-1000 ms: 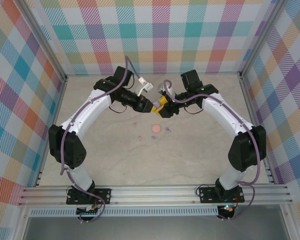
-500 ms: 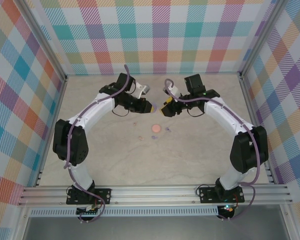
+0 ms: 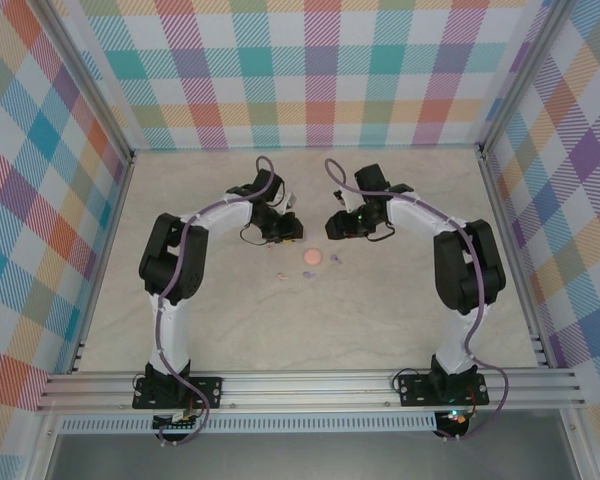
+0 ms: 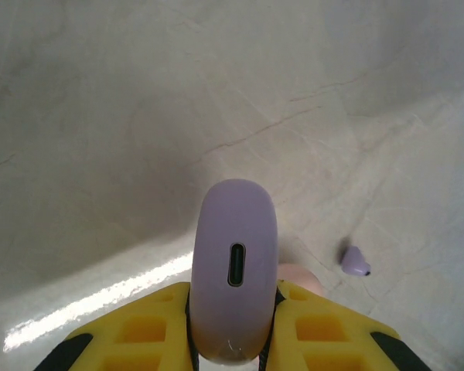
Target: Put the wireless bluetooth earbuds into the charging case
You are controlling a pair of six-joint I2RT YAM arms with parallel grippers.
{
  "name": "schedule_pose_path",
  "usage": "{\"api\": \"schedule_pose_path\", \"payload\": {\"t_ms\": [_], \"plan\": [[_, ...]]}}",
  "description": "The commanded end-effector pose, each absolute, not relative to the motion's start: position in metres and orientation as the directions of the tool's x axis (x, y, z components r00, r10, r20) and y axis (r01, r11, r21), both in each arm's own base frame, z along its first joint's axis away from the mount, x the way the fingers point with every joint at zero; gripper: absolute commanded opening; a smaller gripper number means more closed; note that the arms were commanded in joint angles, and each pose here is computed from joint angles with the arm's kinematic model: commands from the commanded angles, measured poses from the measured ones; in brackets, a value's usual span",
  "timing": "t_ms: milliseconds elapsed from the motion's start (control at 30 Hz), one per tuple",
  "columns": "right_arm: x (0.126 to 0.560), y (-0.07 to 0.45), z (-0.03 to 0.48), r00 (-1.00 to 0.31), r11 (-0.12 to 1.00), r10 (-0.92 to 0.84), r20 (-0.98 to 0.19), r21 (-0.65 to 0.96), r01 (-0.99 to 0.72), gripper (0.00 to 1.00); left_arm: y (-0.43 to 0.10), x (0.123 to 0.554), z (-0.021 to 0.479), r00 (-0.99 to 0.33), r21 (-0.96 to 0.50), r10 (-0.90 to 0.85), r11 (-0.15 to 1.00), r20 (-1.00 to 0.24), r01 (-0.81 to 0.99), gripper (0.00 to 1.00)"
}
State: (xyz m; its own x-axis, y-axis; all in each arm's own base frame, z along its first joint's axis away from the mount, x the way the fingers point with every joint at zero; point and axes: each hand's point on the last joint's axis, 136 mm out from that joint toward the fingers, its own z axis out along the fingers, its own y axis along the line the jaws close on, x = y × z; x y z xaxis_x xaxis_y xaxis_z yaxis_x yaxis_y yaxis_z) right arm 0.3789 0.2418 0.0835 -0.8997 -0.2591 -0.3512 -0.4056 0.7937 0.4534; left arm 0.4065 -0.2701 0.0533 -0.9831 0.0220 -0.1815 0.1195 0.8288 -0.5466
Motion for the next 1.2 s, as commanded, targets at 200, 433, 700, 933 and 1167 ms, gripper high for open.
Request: {"api": "schedule_pose_path", "payload": {"t_ms": [200,433,700,933,1167], "plan": [[0.391,0.246,0.086,-0.927,0.818,-0.207,-0.312,0.465,-0.339,0.45,-0.28,0.433,0.046,-0.979,-0.573,-0.02,0.813,-0.202,0.101,0.18],[0.394,0.25,0.076,-0.942,0.818,-0.198,-0.271,0.484,-0.311,0.45,-0.272,0.428,0.032,-0.983,-0.536,-0.013,0.84,-0.183,0.088,0.3],[0.395,0.263,0.07,-0.949,0.803,-0.207,-0.239,0.512,-0.305,0.45,-0.258,0.422,0.039,-0.978,-0.476,0.029,0.87,-0.208,0.127,0.6],[0.4,0.273,0.063,-0.96,0.802,-0.199,-0.198,0.53,-0.275,0.39,-0.242,0.436,0.06,-0.971,-0.486,0.026,0.863,-0.236,0.141,0.6],[0.403,0.283,0.051,-0.975,0.806,-0.176,-0.136,0.549,-0.222,0.29,-0.247,0.455,0.067,-0.968,-0.541,0.034,0.824,-0.247,0.167,0.49]]}}
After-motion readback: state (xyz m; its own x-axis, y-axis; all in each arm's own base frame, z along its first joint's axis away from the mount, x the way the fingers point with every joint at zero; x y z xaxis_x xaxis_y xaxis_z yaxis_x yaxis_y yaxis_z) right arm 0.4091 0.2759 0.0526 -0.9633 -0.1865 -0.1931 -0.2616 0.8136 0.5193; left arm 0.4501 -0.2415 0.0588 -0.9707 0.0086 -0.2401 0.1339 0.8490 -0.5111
